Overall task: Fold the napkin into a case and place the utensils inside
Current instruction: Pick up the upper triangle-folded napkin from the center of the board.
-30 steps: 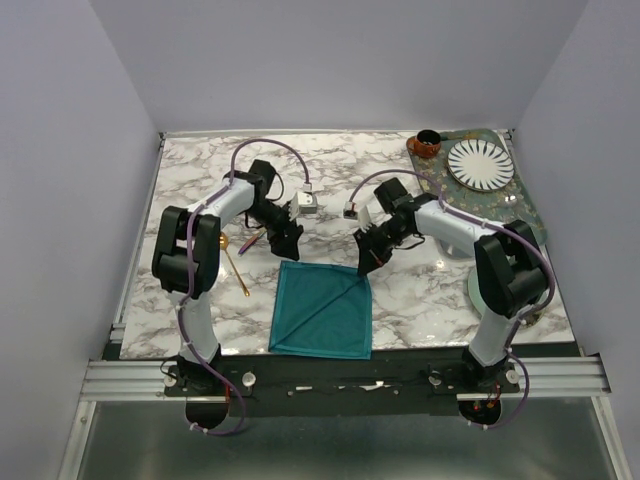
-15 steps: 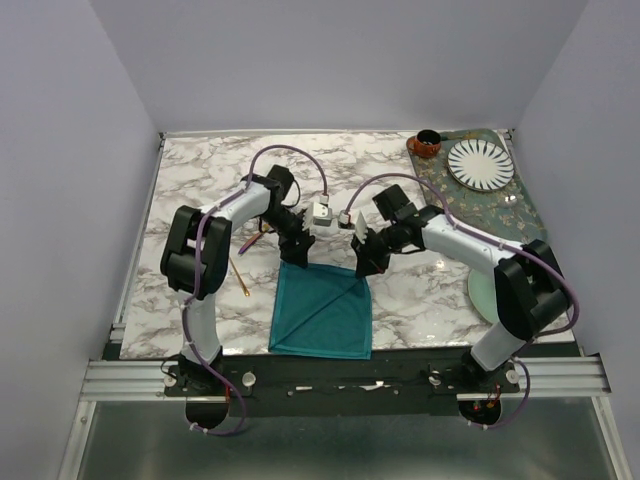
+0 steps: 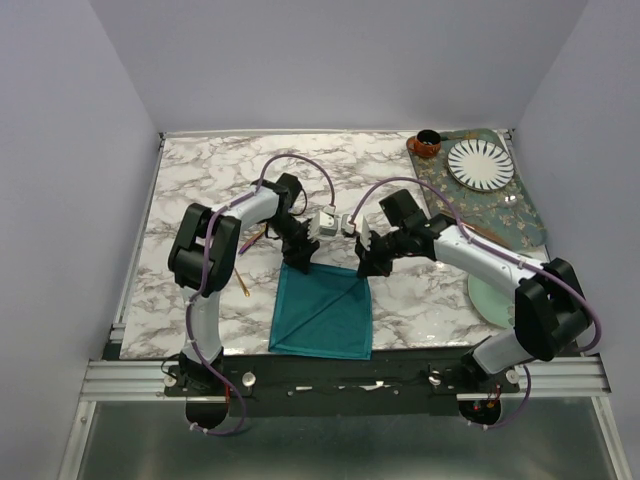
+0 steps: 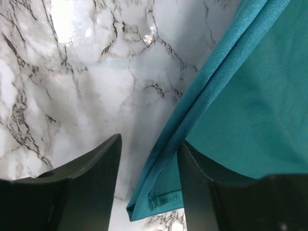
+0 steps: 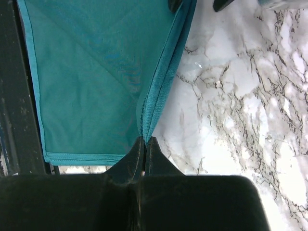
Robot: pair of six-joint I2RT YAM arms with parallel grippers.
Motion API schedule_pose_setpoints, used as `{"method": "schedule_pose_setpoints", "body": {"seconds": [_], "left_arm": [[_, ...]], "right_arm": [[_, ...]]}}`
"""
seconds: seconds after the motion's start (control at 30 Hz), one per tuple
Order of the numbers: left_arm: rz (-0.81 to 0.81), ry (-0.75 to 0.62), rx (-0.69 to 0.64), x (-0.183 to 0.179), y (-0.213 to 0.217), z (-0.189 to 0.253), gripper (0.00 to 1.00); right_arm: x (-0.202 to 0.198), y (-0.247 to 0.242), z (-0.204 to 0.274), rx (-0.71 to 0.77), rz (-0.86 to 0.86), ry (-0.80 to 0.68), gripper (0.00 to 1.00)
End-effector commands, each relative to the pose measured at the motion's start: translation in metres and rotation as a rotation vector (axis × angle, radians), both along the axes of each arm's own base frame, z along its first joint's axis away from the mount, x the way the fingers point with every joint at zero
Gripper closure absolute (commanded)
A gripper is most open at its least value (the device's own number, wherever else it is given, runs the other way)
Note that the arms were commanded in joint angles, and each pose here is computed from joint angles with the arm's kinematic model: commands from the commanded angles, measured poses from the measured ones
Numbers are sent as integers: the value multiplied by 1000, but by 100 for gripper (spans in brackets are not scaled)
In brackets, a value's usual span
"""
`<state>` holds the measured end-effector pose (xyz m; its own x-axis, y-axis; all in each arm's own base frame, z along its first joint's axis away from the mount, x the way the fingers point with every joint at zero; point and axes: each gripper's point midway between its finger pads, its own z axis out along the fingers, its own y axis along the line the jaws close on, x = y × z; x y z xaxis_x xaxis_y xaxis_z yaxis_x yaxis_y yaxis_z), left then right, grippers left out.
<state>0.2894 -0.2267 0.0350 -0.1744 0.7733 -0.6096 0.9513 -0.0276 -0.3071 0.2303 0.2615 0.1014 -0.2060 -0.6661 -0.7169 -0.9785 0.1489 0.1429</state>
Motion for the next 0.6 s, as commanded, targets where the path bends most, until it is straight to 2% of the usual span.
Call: {"method": "schedule_pose_setpoints", "body": {"seconds": [0.0, 0.13, 0.57], "left_arm": [[-5, 35, 76, -16, 15, -12, 45], [0, 28, 98, -21, 28, -13, 52], [96, 50, 117, -7, 48, -12, 61]], "right_arm": [[-1, 1, 4, 13, 28, -58, 99], [-3, -1, 2, 11, 34, -61, 99], [-7, -4, -4, -2, 15, -33, 99]]}}
